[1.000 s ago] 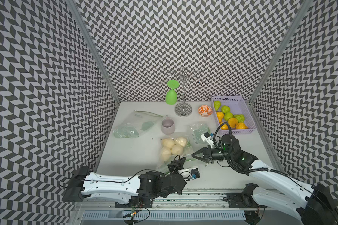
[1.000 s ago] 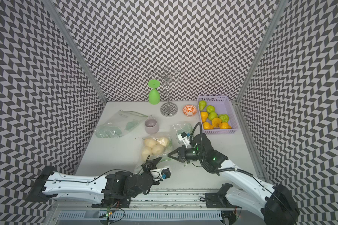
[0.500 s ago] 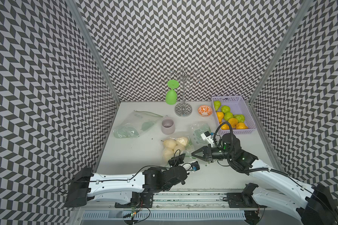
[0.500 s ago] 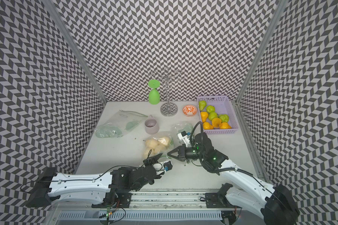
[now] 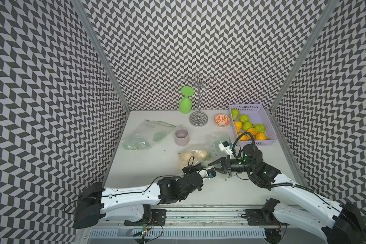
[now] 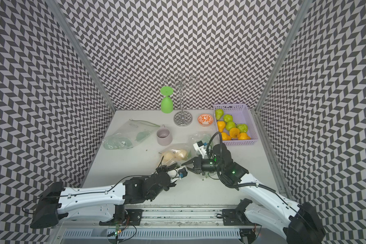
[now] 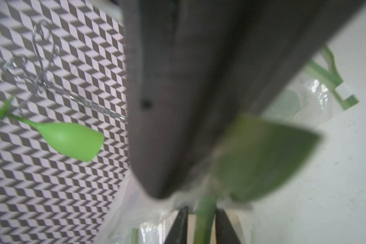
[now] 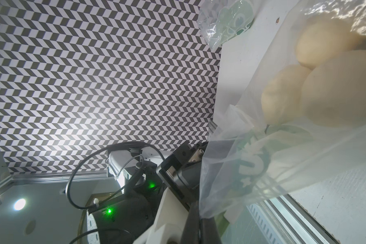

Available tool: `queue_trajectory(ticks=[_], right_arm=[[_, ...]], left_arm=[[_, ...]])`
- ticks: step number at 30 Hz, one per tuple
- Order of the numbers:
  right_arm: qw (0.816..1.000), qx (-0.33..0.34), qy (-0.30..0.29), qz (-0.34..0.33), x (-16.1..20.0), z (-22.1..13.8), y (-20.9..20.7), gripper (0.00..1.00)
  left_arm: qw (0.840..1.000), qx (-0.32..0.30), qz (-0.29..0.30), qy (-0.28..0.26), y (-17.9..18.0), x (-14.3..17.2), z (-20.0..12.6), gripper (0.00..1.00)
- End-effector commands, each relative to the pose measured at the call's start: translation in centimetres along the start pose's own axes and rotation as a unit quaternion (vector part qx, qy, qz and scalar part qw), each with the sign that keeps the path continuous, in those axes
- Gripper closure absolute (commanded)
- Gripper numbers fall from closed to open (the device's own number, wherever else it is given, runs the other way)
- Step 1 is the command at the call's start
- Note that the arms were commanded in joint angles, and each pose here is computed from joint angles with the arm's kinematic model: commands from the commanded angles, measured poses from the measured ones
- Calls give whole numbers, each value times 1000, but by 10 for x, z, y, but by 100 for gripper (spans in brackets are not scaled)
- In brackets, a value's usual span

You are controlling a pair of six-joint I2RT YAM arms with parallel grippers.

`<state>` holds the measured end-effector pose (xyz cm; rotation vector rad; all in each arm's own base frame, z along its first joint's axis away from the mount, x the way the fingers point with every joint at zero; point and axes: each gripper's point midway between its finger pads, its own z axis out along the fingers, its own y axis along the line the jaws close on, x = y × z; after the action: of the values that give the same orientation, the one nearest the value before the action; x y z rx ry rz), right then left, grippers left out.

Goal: Open the zip-top bag and take out the pear
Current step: Pick up the zipper food storage bag at the center of the board.

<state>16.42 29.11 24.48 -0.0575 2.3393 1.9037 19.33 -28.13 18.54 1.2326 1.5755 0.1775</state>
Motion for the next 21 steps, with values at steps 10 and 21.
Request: queue_trajectory(ticks=[10, 21], right_arm=[[997, -30, -1, -69, -16, 4, 19, 74], [944, 108, -59, -306, -55, -10, 15, 44]], left_arm=[[994, -26, -89, -56, 48, -23, -36, 87], [987, 32, -134, -87, 59, -32, -45, 87]])
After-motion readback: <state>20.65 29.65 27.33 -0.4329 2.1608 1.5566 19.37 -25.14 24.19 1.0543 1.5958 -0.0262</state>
